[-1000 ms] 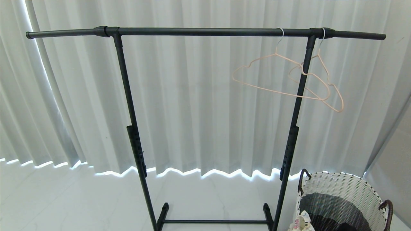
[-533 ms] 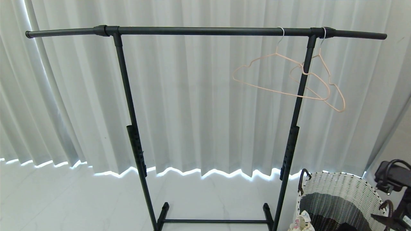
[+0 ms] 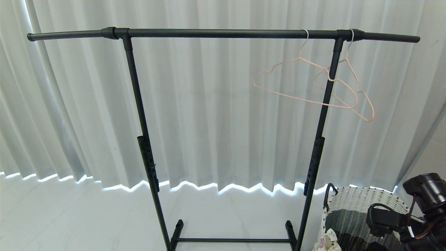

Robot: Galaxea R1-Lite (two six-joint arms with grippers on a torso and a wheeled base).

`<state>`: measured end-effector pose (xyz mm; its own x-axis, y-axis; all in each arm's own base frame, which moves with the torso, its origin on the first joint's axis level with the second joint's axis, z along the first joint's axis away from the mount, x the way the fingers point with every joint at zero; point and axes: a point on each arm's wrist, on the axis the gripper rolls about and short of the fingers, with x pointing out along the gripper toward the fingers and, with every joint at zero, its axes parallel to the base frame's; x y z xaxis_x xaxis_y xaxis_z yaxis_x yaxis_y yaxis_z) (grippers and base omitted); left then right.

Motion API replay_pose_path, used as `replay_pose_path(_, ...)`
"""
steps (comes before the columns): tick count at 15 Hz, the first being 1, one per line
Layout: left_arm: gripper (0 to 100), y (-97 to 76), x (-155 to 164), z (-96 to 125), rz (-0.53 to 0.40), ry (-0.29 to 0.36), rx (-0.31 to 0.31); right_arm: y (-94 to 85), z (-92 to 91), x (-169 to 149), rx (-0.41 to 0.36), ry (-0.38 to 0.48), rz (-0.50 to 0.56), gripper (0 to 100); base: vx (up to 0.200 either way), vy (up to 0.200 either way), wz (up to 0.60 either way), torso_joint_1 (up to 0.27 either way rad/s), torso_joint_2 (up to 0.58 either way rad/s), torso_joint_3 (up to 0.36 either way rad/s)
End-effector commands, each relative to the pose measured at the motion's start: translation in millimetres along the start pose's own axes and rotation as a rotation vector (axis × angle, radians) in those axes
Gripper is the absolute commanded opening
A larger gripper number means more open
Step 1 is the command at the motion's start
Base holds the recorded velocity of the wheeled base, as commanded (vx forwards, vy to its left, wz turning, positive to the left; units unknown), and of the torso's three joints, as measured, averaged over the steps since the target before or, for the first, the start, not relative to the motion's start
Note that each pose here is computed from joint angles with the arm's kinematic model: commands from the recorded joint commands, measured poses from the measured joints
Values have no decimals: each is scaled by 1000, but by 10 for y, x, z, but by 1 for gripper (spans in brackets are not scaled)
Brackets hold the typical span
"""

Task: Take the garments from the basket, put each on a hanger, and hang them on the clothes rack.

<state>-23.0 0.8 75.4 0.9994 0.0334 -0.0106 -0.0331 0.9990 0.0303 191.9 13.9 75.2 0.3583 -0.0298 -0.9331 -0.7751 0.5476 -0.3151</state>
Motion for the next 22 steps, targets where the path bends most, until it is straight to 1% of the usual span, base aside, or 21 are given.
replay_pose_path(1,100,0,0,0,0,0,1,15,27,224,-16,58,43,100,0,0,0,0,0,0)
replay_pose_path(3,100,0,0,0,0,0,-1,-9,34,302,-13,87,19,100,0,0,0,0,0,0)
replay_pose_path(6,100,2,0,1,8,-1,-39,-57,96,465,-17,74,3,100,0,0,0,0,0,0)
replay_pose_path(7,100,2,0,1,8,-1,-39,-75,111,490,-14,68,-13,100,0,0,0,0,0,0)
replay_pose_path(9,100,2,0,1,8,-1,-39,-111,106,514,0,83,-49,100,0,0,0,0,0,0)
replay_pose_path(11,100,1,0,1,6,-1,-39,-132,87,546,10,97,-53,100,0,0,0,0,0,0)
replay_pose_path(16,100,1,0,1,6,-1,-38,-202,123,664,24,67,-104,100,0,0,0,0,0,0)
replay_pose_path(18,100,1,0,1,6,-1,-36,-217,117,674,29,88,-134,100,0,0,0,0,0,0)
replay_pose_path(22,100,1,0,1,6,-1,-38,-227,110,681,37,91,-136,100,0,0,0,0,0,0)
